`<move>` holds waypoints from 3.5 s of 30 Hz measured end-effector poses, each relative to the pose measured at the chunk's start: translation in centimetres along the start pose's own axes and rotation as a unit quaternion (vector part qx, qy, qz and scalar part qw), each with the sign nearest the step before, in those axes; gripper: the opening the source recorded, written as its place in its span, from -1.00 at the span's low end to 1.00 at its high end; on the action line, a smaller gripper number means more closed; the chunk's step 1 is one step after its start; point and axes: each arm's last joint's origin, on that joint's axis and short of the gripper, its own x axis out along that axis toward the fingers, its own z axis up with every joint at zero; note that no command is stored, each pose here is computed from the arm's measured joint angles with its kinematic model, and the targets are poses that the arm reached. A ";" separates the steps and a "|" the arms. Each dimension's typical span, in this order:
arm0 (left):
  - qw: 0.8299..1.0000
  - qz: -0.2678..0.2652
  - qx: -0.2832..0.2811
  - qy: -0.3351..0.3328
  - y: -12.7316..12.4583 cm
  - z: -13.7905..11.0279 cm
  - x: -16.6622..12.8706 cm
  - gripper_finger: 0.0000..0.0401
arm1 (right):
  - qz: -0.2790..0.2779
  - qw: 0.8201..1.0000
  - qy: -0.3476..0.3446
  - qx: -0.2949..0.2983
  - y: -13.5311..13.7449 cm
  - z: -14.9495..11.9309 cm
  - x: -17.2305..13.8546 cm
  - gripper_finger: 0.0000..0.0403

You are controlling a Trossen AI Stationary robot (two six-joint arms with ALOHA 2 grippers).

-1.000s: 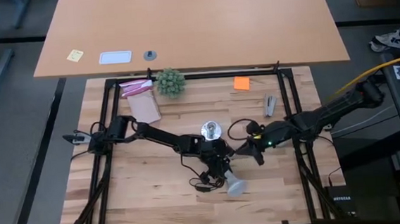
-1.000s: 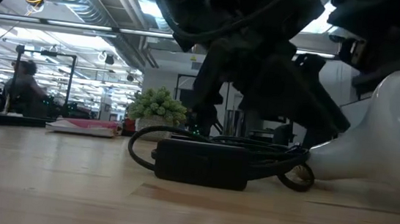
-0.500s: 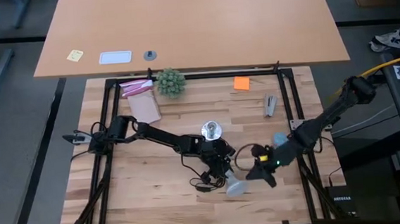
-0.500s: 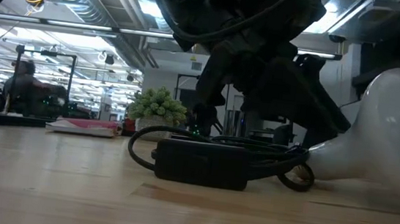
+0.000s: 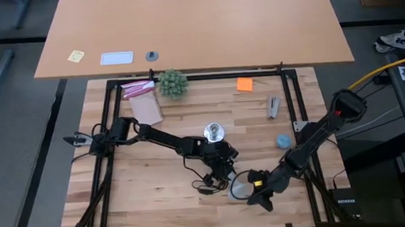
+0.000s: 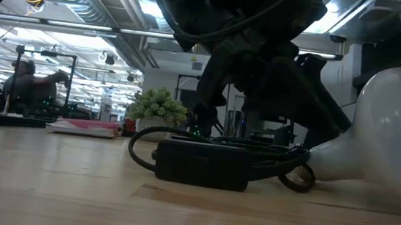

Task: Screw lightbulb
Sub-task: Insert the lightbulb into the lamp

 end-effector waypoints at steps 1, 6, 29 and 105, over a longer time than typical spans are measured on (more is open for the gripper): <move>1.000 0.000 0.004 0.000 0.0 0.0 0.0 -0.29 | -0.007 1.000 -0.004 -0.001 -0.2 -0.1 0.2 -0.88; 1.000 0.003 0.016 -0.005 0.0 0.2 0.0 -0.29 | -0.023 0.998 -0.034 -0.038 -0.7 0.4 0.6 -0.88; 1.000 0.008 0.016 0.009 0.7 -0.5 -0.4 -0.29 | -0.169 0.980 -0.046 -0.090 -3.6 1.7 0.2 -0.88; 0.954 0.049 -0.250 0.159 -0.5 1.9 -6.2 0.18 | -0.189 0.971 -0.076 -0.121 -3.8 2.0 0.2 -0.88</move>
